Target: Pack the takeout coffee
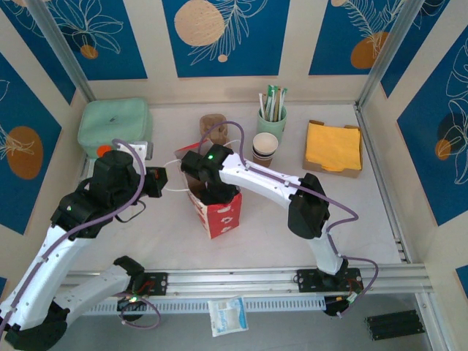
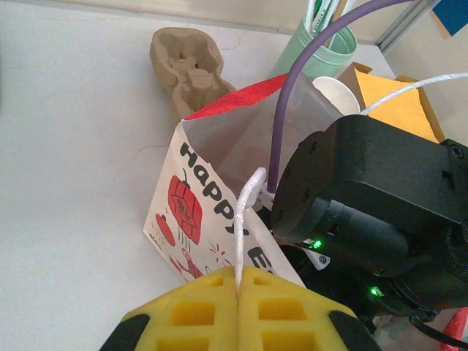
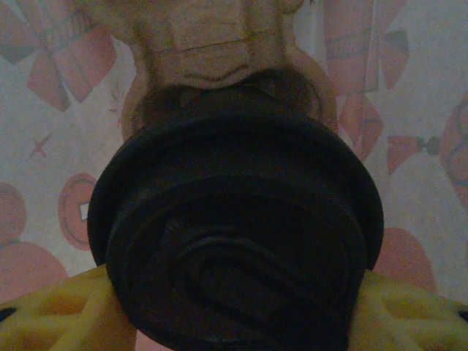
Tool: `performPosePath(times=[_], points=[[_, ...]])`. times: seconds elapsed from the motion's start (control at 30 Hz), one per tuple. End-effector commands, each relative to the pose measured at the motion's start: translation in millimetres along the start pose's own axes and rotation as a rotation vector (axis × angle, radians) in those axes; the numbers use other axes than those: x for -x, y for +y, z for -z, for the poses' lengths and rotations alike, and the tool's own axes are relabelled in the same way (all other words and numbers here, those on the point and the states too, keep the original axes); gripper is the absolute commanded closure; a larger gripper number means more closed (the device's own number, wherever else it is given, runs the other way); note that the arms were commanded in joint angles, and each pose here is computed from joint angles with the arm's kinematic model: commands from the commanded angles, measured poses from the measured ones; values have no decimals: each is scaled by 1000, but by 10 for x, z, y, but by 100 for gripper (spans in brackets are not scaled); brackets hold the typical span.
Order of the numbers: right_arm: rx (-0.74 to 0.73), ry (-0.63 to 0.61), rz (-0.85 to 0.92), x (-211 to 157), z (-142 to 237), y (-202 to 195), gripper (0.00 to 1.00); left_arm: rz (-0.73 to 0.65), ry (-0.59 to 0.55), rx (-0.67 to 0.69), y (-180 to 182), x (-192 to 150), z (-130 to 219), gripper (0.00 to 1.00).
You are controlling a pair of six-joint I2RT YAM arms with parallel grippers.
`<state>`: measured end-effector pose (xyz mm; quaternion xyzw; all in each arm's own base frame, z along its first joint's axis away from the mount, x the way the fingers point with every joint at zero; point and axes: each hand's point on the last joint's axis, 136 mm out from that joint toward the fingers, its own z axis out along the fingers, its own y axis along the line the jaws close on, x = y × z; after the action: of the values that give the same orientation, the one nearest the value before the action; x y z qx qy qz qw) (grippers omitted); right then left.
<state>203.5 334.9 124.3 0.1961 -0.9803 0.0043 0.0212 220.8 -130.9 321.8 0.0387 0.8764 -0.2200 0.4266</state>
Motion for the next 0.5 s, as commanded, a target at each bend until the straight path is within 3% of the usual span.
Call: performPosePath(times=[0.0, 0.47], points=[[-87, 110, -30, 13, -647, -76, 41, 13, 12, 8, 29, -32, 12, 100], [-87, 105, -26, 29, -637, -75, 40, 13, 12, 10, 29, -27, 13, 100]])
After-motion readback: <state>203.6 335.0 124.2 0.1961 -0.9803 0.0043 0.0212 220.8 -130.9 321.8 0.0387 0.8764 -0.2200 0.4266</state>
